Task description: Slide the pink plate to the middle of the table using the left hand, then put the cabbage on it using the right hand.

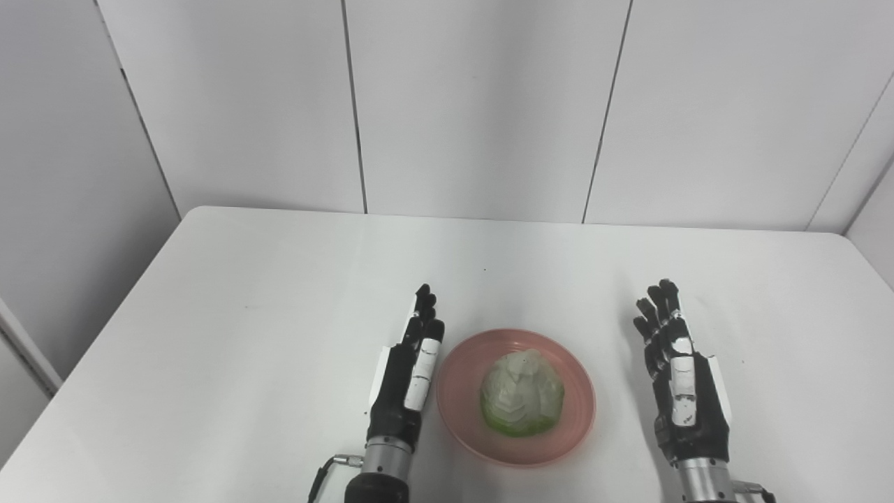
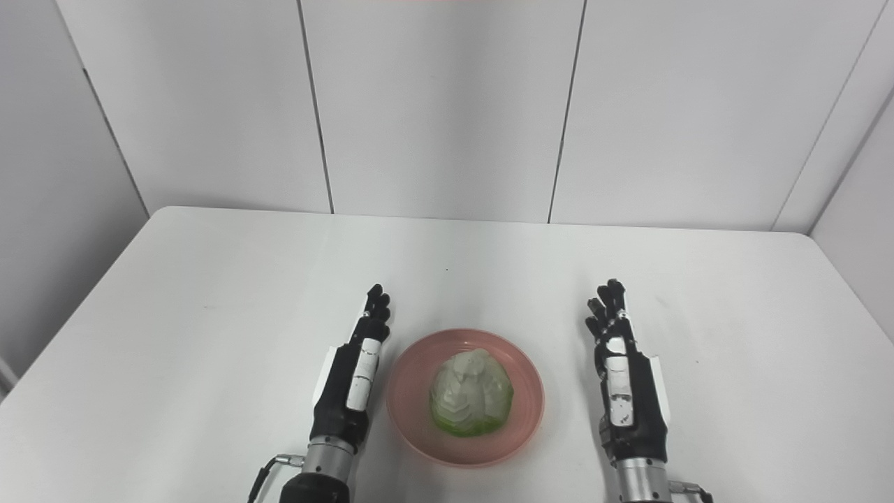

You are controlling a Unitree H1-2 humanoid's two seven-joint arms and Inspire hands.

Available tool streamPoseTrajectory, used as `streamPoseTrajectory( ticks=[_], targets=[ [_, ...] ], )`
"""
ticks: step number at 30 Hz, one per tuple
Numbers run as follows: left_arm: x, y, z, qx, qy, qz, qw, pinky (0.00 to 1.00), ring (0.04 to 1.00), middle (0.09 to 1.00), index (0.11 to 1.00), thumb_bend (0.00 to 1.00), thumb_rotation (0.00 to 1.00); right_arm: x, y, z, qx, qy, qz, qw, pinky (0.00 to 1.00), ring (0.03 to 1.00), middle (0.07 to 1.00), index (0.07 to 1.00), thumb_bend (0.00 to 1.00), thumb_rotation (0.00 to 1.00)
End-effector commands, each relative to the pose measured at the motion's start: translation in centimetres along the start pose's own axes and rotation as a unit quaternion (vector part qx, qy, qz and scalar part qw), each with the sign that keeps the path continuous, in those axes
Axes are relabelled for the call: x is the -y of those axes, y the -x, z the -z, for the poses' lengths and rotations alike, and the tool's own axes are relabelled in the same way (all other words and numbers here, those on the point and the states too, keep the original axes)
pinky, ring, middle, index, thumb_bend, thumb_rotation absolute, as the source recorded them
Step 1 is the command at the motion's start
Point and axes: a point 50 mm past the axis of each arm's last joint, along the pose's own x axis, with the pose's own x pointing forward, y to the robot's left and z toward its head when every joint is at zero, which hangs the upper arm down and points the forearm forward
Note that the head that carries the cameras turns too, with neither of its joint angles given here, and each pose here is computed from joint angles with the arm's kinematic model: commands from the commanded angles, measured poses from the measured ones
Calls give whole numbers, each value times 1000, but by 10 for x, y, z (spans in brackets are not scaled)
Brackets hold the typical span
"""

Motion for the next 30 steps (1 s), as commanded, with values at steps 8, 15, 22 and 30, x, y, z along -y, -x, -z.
streamPoseTrajectory(
  ticks=[8, 15, 22, 30],
  targets=[
    [-13, 4, -1, -22, 18, -6, 1000, 1000, 1000, 1000, 1000, 885, 971, -19, 15, 5, -30, -81, 34, 996, 1000, 970, 979, 987, 881, 965],
    [-25, -1, -7, -27, 25, -6, 999, 1000, 1000, 1000, 1000, 908, 965, -28, 9, 1, -45, -93, 47, 994, 1000, 984, 988, 987, 811, 985],
    [-32, 5, -6, -26, 28, -9, 999, 1000, 1000, 1000, 1000, 861, 934, -34, 15, 4, -66, -96, 40, 992, 1000, 1000, 1000, 991, 819, 968],
    [-34, 6, -4, -25, 22, -4, 999, 1000, 1000, 1000, 1000, 896, 935, -34, 16, 11, -74, -92, 51, 992, 1000, 1000, 1000, 994, 807, 956]
  ],
)
